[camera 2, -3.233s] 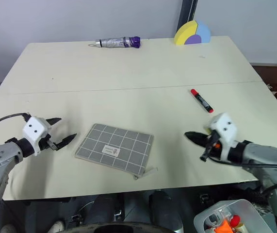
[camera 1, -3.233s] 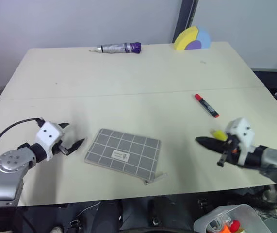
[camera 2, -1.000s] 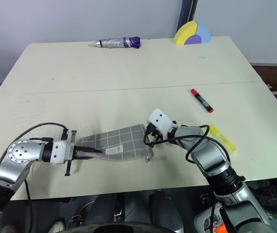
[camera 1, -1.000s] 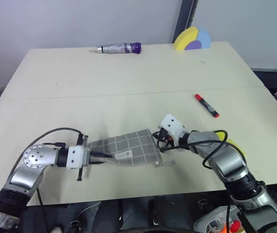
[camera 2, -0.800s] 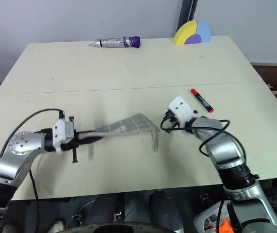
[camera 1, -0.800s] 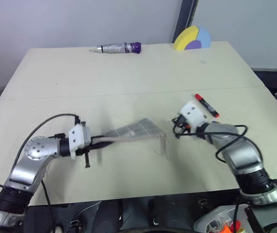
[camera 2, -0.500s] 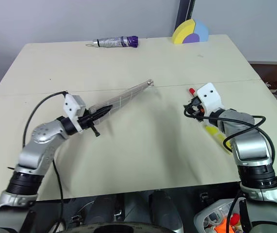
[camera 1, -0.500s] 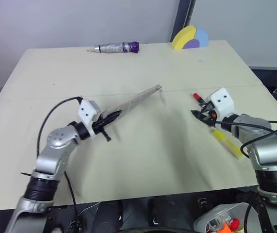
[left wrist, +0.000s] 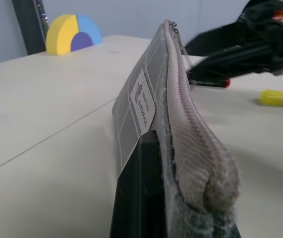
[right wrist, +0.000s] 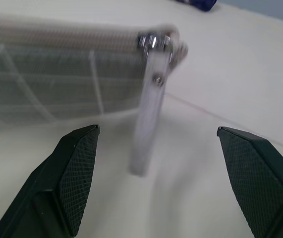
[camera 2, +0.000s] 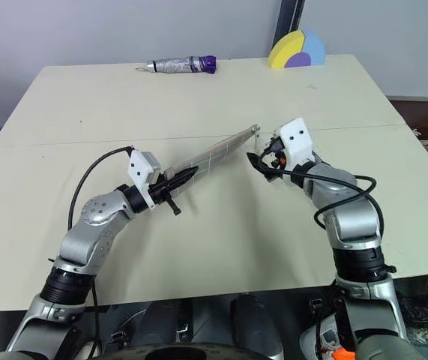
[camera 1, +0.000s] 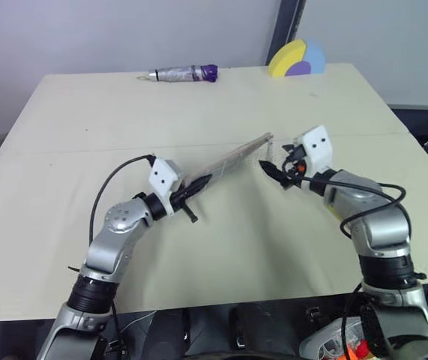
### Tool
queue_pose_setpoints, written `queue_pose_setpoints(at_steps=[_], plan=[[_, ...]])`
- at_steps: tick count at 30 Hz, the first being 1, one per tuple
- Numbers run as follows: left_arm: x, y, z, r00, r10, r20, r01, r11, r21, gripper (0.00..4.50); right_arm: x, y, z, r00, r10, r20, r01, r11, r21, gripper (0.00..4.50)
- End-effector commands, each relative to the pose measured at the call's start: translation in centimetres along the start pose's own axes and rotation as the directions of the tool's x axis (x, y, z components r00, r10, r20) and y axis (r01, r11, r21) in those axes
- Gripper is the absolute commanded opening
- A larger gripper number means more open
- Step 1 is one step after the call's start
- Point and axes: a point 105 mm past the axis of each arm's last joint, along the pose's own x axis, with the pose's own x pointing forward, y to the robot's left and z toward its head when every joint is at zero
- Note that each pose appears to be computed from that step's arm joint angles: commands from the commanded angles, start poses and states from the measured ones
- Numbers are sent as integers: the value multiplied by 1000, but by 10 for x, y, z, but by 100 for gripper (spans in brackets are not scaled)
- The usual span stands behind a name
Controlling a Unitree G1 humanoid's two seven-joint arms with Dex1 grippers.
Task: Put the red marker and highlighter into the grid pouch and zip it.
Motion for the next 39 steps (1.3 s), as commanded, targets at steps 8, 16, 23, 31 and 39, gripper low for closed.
queue_pose_setpoints(at_steps=[8, 16, 23, 31, 39], plan=[[0, -5, 11, 1000, 5, 31, -7, 999, 46, 0, 5, 10, 13, 998, 45, 38, -46, 999, 13, 46], [12, -6, 3, 999, 44, 9, -44, 996, 72, 0, 1, 52, 20, 977, 214, 0, -213, 970, -114, 3], [27, -18, -4, 1000, 21, -8, -21, 996, 92, 0, -8, 93, 22, 931, 361, -56, -364, 906, -215, 3], [46, -24, -10, 1000, 25, -11, -24, 993, 115, 0, -30, 144, 29, 812, 574, -110, -576, 756, -310, 3], [62, -19, -10, 997, 76, 12, -77, 989, 128, 0, -29, 140, 29, 814, 565, -136, -576, 754, -314, 3]])
